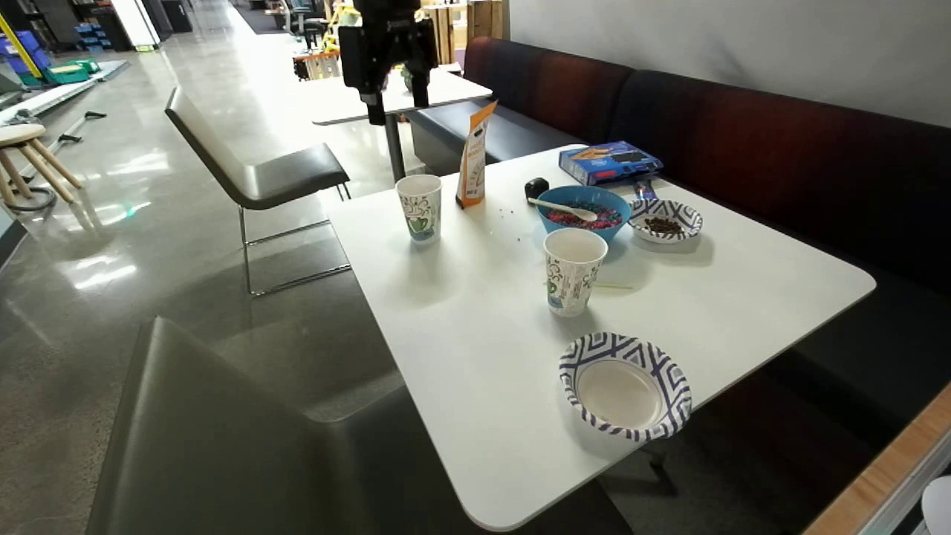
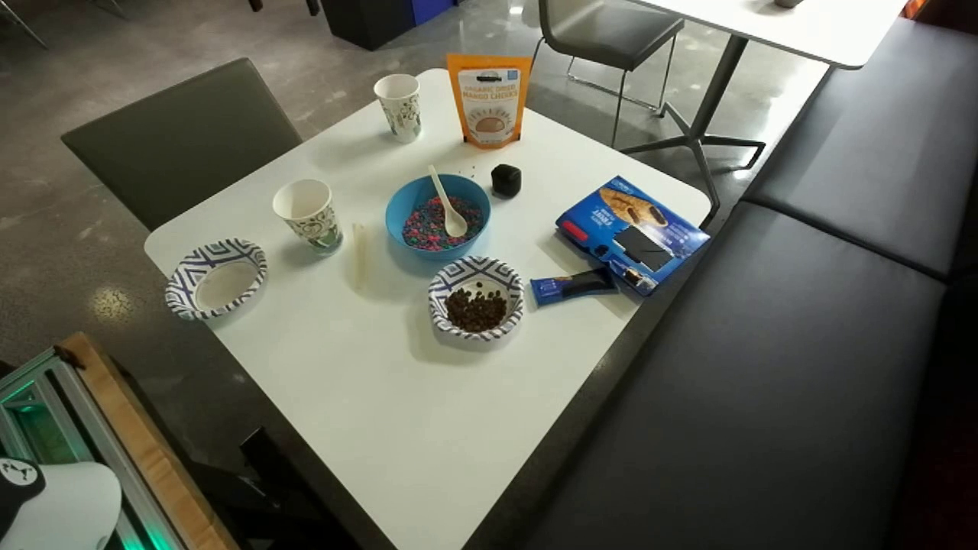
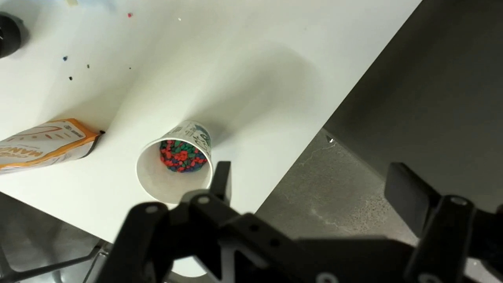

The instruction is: Pour the furthermost cup's contents into the blue bowl

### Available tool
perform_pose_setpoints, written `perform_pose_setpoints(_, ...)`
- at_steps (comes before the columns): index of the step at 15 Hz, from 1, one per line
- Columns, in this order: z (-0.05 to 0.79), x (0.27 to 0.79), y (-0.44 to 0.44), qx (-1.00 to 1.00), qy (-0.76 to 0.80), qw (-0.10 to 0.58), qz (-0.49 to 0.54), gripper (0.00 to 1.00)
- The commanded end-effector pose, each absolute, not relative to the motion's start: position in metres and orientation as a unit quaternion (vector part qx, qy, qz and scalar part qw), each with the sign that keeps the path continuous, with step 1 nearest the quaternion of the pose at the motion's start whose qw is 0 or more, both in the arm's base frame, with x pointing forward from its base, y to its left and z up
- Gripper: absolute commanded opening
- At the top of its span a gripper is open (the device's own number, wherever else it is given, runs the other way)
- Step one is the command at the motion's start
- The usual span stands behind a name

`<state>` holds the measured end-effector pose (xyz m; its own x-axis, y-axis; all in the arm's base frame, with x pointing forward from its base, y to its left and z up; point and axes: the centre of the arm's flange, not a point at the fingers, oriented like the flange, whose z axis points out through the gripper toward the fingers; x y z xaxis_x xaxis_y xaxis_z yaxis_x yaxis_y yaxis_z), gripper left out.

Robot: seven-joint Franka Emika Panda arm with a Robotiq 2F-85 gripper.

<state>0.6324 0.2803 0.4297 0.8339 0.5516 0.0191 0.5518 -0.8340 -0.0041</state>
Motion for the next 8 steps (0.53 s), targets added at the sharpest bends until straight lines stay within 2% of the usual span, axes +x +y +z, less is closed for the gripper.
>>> perform_pose_setpoints(1, 0.408, 0.687, 0.291, -0.972, -0.233, 0.027, -0.024, 1.0)
perform_pose_setpoints(8, 0.358, 0.725, 0.271, -0.988, -0.135, 0.036, -0.062, 1.0)
